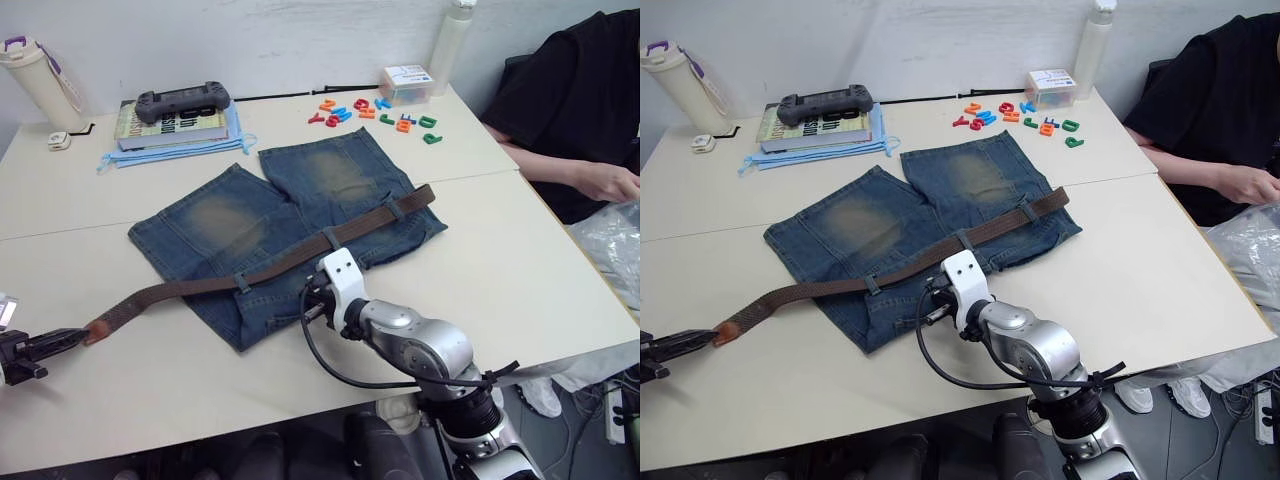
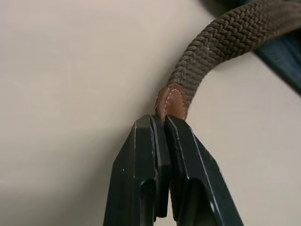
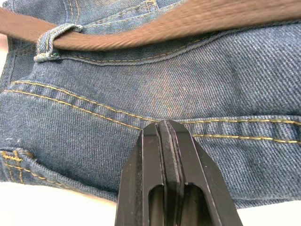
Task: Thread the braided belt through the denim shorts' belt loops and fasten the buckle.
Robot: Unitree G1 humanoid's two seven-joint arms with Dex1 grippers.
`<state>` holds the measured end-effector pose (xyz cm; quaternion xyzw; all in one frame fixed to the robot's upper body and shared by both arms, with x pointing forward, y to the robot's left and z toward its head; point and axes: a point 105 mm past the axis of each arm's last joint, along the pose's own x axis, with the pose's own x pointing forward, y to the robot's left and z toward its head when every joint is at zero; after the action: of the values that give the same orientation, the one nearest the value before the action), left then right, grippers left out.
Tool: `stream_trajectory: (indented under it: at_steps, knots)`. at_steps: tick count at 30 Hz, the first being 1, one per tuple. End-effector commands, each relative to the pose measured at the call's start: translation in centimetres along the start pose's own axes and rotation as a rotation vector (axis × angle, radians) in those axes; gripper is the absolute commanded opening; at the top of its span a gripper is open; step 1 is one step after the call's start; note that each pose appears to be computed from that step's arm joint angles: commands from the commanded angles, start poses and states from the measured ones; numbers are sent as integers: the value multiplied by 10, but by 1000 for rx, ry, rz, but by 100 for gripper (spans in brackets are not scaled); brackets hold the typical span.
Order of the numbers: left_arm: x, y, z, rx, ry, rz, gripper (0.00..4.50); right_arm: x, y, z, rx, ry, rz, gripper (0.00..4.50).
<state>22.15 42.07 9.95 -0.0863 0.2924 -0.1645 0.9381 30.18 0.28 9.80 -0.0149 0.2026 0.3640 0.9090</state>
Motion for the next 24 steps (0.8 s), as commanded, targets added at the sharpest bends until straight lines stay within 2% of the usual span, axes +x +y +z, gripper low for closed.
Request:
stream_trajectory:
  at_steps: [1, 6, 11, 16, 21, 24]
  knots:
    - [-20, 25, -16, 6, 75, 137, 0, 2, -6, -13, 9, 59, -29, 8]
    - [-45, 54, -22, 2, 67, 347, 0, 3, -4, -11, 3, 52, -24, 8]
    - [-56, 64, -26, -2, 61, 444, 0, 3, -4, -9, -2, 47, -21, 8]
    - [-55, 65, -22, 11, 47, 447, 0, 3, -4, -9, -5, 49, -21, 8]
    - [-63, 72, -25, 15, 50, 524, 0, 3, -4, -10, -6, 53, -20, 8]
    - [-51, 64, -18, 28, 30, 441, 0, 3, -5, -8, -1, 45, -22, 8]
